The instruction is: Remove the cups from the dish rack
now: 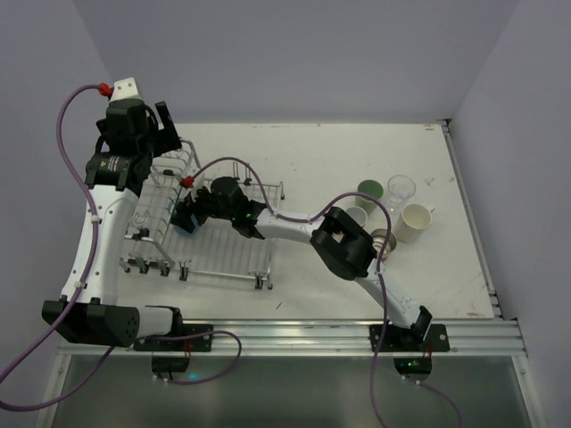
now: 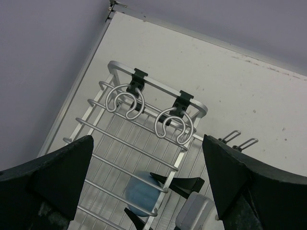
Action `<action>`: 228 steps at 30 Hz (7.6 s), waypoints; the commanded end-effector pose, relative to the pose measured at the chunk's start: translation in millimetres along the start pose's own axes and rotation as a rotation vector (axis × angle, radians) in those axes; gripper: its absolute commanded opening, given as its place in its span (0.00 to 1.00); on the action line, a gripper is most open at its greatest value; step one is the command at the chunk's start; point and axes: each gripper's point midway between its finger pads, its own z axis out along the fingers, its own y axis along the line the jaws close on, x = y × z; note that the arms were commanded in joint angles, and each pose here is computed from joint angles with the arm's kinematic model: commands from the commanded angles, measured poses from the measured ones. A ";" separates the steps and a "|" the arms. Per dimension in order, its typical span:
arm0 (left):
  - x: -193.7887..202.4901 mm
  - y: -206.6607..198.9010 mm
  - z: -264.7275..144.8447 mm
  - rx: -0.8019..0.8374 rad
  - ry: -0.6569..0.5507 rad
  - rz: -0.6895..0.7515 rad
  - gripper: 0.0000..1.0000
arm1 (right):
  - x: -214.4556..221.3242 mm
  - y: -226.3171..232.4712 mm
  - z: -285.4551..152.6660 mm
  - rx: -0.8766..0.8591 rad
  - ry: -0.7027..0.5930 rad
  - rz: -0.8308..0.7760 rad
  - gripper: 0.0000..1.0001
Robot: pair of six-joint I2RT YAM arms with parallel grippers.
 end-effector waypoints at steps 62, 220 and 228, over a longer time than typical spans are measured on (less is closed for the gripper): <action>9.7 -130.8 -110.2 0.990 -0.071 -0.058 0.97 | -139.6 -1.7 -284.8 0.415 -0.301 0.232 0.33; 353.7 -389.7 -198.9 0.877 0.483 0.570 0.00 | -99.2 -37.5 -667.8 1.559 -0.517 0.526 0.99; 368.9 -401.9 -204.4 0.939 0.522 0.605 0.00 | -95.3 -35.8 -668.4 1.549 -0.527 0.535 0.99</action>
